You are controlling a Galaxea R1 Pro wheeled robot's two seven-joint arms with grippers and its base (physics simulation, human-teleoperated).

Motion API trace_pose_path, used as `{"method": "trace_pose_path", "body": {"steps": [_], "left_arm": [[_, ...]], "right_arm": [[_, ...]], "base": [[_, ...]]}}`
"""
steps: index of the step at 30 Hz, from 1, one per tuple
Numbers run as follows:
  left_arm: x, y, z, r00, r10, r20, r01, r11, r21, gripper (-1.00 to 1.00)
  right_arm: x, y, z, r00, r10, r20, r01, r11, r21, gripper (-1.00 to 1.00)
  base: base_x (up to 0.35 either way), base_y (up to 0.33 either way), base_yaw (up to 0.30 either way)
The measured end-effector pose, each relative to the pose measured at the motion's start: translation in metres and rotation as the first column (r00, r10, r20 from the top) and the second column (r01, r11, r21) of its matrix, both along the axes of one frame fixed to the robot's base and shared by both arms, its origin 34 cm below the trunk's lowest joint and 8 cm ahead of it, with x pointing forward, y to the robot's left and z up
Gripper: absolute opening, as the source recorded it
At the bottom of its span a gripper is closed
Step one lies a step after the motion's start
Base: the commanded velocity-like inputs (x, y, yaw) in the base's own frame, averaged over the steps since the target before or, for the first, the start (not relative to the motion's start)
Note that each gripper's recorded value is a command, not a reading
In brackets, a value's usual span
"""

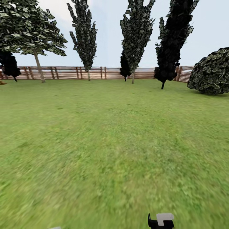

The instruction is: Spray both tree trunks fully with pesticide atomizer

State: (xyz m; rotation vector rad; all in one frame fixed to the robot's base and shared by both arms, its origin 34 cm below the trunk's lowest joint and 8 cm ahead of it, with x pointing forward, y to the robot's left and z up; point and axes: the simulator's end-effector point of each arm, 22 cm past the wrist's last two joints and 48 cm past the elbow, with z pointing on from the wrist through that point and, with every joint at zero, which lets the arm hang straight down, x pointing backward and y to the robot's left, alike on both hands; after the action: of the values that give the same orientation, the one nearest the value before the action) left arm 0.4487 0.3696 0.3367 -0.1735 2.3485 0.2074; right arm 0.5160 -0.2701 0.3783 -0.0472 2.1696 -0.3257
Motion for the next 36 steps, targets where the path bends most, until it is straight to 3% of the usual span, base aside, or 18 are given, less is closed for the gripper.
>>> {"method": "trace_pose_path", "body": {"steps": [36], "left_arm": [[-0.0001, 0.0015, 0.0003, 1.000, 0.004, 0.001, -0.004, 1.000, 0.000, -1.00]], "right_arm": [[0.0002, 0.0021, -0.0001, 1.000, 0.005, 0.000, -0.005, 1.000, 0.002, 1.00]], "base": [[0.000, 0.000, 0.272]]}}
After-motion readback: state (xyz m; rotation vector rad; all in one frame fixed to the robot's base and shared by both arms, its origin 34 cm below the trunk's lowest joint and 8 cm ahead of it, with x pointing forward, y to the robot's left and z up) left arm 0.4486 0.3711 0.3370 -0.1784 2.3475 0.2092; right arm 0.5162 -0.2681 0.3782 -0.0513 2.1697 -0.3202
